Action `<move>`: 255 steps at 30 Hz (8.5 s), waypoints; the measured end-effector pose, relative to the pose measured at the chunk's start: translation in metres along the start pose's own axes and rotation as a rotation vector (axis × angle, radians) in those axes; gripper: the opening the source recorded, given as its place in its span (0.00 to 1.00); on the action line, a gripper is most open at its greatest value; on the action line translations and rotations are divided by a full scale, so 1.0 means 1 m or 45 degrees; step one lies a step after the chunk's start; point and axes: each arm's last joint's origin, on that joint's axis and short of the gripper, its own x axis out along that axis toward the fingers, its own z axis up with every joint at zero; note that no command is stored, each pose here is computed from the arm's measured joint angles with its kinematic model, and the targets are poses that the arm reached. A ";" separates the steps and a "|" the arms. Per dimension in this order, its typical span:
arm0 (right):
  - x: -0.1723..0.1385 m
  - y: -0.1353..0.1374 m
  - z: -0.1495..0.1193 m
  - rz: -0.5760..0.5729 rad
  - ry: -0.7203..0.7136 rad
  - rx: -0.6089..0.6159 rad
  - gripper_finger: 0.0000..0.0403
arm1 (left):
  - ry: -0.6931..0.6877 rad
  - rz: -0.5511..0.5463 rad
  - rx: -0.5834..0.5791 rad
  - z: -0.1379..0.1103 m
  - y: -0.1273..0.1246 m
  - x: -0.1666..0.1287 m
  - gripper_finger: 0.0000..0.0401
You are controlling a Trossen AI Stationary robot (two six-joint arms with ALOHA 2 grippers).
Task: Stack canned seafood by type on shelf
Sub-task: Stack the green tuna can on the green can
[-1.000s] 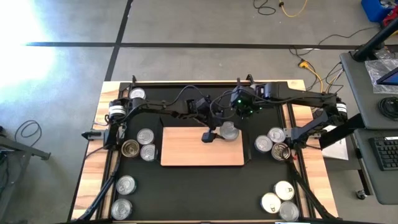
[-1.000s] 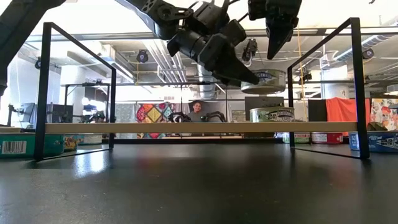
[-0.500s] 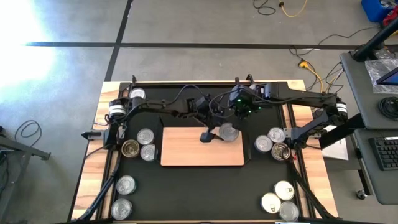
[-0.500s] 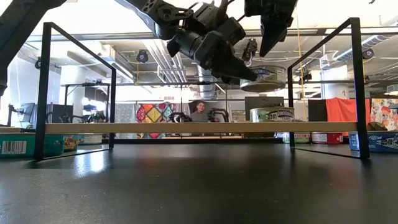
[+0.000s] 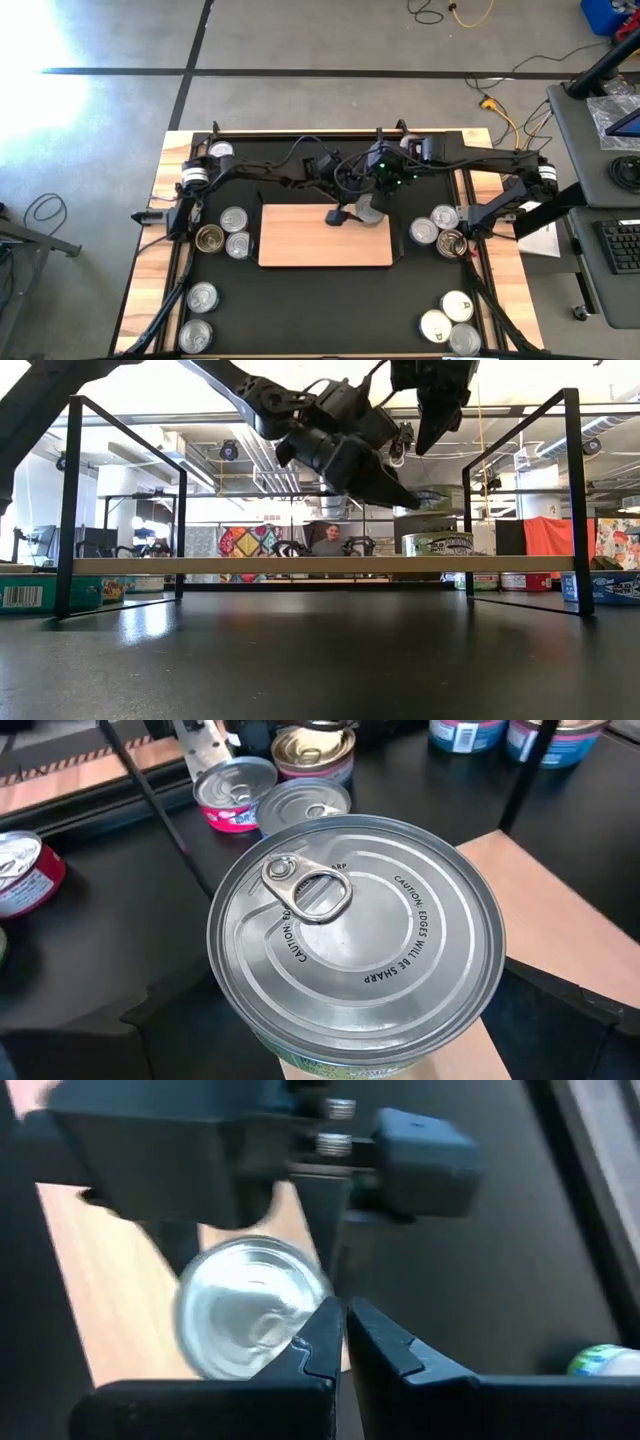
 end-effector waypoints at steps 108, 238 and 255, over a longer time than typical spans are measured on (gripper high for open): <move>0.027 -0.001 -0.018 0.126 0.034 -0.258 0.03 | 0.140 0.483 -0.431 0.029 -0.042 0.011 0.89; 0.010 0.002 0.007 0.136 -0.170 -0.308 0.03 | 0.132 0.748 -0.731 0.080 -0.108 -0.193 0.98; -0.015 0.040 -0.017 0.101 -0.195 -0.317 0.03 | -0.016 0.626 -1.058 0.110 -0.141 -0.199 0.98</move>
